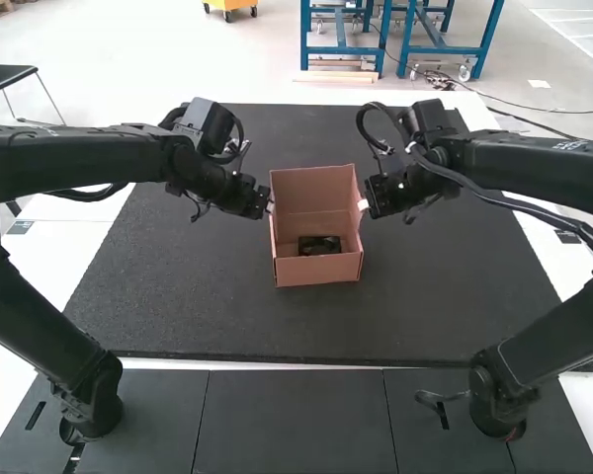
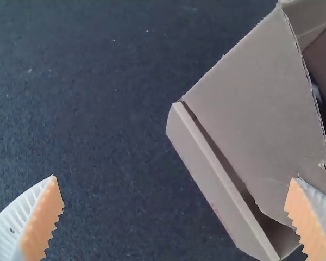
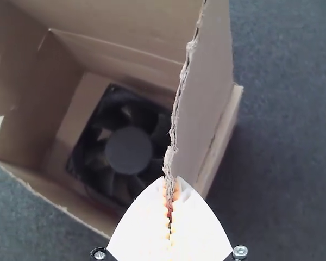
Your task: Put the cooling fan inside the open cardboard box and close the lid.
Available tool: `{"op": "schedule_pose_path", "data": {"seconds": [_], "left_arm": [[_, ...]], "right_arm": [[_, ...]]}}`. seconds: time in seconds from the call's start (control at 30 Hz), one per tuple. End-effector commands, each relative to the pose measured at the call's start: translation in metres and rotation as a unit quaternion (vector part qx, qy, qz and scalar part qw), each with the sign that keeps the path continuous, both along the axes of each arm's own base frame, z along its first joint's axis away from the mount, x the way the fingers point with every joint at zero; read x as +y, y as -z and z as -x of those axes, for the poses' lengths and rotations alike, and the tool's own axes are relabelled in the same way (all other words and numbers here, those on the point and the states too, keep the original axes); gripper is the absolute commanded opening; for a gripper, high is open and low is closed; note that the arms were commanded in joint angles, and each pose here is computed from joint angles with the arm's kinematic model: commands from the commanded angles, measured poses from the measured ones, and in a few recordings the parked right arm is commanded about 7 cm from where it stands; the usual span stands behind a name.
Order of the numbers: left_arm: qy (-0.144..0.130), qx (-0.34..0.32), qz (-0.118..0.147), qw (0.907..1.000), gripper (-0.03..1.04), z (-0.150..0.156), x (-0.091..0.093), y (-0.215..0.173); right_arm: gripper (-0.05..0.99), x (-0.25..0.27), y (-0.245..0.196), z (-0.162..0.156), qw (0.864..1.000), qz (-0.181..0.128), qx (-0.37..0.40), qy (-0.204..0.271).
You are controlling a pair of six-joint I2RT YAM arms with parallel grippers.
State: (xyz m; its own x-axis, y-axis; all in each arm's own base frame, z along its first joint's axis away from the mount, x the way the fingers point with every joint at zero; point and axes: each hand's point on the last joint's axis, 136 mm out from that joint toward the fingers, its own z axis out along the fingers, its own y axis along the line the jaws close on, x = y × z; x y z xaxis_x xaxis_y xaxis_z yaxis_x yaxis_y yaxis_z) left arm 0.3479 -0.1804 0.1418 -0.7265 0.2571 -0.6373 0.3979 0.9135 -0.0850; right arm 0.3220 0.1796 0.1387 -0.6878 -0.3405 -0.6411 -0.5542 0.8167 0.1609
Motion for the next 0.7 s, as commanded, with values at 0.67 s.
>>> {"op": "schedule_pose_path", "data": {"seconds": [0.67], "left_arm": [[0.004, -0.011, 0.01, 0.9999, 0.96, 0.005, 0.002, -0.024]], "right_arm": [[-0.02, 0.013, 0.01, 0.014, 0.997, -0.009, 0.074, -0.013]]}}
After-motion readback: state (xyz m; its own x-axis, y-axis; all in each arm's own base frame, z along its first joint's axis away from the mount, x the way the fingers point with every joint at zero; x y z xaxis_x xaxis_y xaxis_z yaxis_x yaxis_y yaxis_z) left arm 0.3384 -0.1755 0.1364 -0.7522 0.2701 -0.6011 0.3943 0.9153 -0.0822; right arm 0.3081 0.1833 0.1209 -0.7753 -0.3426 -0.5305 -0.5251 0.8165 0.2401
